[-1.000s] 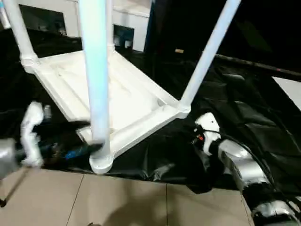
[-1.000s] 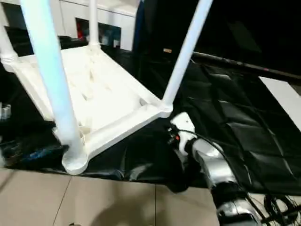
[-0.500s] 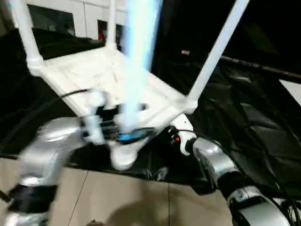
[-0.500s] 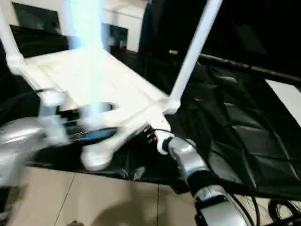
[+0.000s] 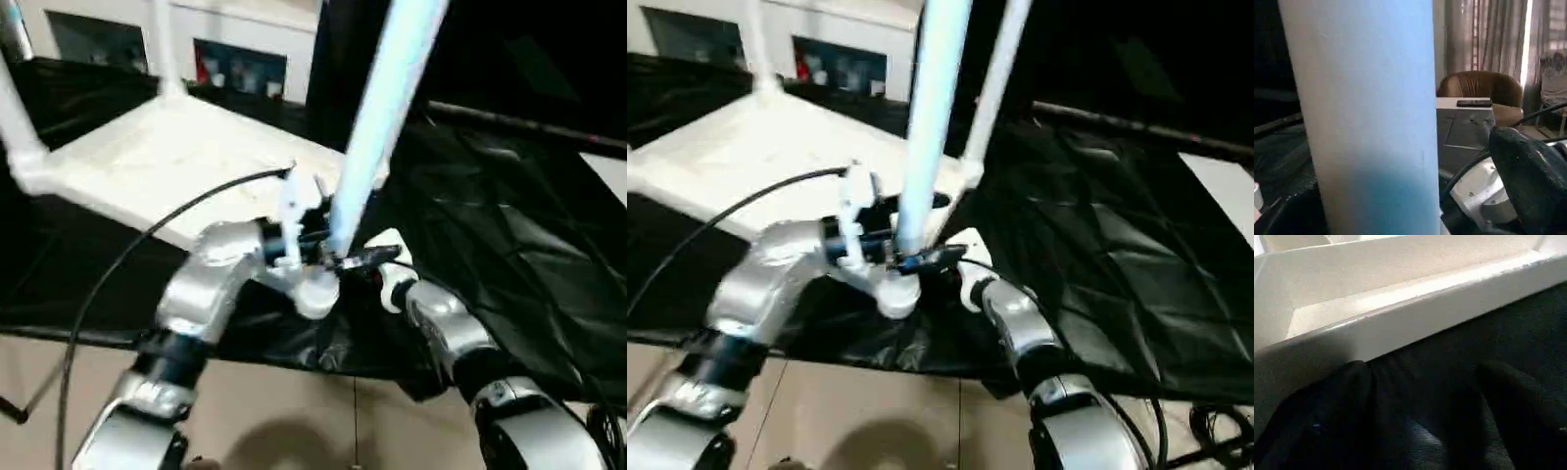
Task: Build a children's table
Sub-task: Rotate table base
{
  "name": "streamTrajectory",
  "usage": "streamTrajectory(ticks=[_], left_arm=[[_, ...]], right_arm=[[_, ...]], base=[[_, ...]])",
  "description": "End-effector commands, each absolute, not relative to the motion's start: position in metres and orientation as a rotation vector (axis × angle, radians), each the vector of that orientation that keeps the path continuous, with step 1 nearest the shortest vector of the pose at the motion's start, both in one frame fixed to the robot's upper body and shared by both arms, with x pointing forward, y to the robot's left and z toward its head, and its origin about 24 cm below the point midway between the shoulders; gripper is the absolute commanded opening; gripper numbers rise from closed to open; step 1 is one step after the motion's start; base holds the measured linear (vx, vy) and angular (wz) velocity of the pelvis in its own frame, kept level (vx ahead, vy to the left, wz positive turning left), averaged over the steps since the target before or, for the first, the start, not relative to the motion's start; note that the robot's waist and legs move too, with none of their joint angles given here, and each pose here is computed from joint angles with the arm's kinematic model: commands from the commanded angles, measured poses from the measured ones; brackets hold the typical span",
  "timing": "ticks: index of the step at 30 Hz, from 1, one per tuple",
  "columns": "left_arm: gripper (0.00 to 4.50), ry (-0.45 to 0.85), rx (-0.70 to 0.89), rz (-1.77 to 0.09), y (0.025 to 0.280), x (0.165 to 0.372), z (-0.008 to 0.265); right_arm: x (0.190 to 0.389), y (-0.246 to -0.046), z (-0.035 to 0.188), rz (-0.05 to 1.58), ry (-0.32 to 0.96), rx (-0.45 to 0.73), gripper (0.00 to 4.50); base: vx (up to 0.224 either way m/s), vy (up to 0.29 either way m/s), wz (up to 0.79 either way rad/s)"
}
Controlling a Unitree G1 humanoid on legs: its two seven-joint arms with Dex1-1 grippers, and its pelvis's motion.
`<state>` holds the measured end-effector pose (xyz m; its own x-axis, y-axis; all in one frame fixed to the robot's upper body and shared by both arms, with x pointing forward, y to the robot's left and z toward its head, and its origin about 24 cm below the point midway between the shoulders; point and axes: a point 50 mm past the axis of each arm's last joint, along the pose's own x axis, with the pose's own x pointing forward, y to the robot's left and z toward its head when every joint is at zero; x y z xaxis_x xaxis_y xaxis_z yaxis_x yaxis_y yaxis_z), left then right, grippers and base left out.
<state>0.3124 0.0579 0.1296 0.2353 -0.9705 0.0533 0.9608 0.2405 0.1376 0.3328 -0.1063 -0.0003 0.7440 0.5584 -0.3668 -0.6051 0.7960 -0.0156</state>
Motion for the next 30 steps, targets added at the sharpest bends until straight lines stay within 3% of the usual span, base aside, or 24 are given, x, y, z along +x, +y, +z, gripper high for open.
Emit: streamTrajectory(ticks=[1,11,20,23,30], left_arm=[[4.5,-0.148,0.112,-1.445,0.025,0.303,0.13],[4.5,-0.155,0.13,-1.43,0.0,0.302,0.118],[4.5,-0.115,0.277,-1.174,0.034,0.337,0.113],[4.5,-0.059,0.289,-1.224,0.059,0.336,0.108],[4.5,0.087,0.32,-1.413,0.089,0.32,0.094]], right_arm=[[0.335,-0.088,0.009,0.706,0.3,-0.121,4.26],[0.337,-0.087,0.011,0.692,0.282,-0.107,4.45],[0.342,-0.114,0.01,0.566,0.287,-0.139,4.45],[0.345,-0.134,0.015,0.54,0.269,-0.149,4.45],[0.339,-0.164,0.023,0.619,0.259,-0.196,4.45]], base=[[0.0,0.0,0.0],[0.0,0.0,0.0],[0.0,0.0,0.0],[0.0,0.0,0.0],[0.0,0.0,0.0]])
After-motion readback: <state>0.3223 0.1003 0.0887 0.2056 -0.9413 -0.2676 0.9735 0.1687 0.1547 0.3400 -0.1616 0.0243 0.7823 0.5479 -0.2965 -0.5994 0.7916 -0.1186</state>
